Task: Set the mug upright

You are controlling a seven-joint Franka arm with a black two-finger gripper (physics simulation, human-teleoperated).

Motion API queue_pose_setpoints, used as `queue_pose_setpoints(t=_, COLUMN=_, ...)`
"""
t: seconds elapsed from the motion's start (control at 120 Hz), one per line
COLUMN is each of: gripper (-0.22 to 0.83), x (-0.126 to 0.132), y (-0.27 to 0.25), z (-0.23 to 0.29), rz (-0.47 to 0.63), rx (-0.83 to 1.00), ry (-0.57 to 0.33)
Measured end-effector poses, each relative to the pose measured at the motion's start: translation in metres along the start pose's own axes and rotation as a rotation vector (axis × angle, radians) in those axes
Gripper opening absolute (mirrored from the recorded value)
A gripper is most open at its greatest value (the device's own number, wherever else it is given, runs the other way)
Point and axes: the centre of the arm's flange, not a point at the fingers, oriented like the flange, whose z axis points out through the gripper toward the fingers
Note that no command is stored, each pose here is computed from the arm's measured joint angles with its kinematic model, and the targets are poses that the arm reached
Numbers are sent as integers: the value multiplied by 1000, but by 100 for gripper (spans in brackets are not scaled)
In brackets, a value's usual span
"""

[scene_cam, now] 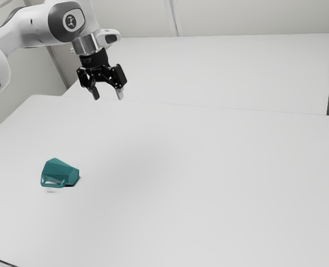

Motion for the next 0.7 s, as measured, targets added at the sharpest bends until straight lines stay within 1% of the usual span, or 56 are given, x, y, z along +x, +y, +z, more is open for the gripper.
queue_pose_setpoints(t=0.175, gripper=61, x=4, y=-8, z=2, rz=-21, rx=-6, ry=8)
queue_pose_setpoints(t=0.25, gripper=61, x=7, y=-28, z=5, rz=-57, rx=-6, ry=4)
queue_pose_setpoints(t=0.358, gripper=62, x=6, y=-63, z=4, rz=-109, rx=0, ry=5)
queue_pose_setpoints(t=0.525, gripper=62, x=6, y=-105, z=12, rz=-145, rx=7, ry=-5)
queue_pose_setpoints(t=0.7, gripper=62, x=0, y=-150, z=14, rz=-177, rx=11, ry=-6)
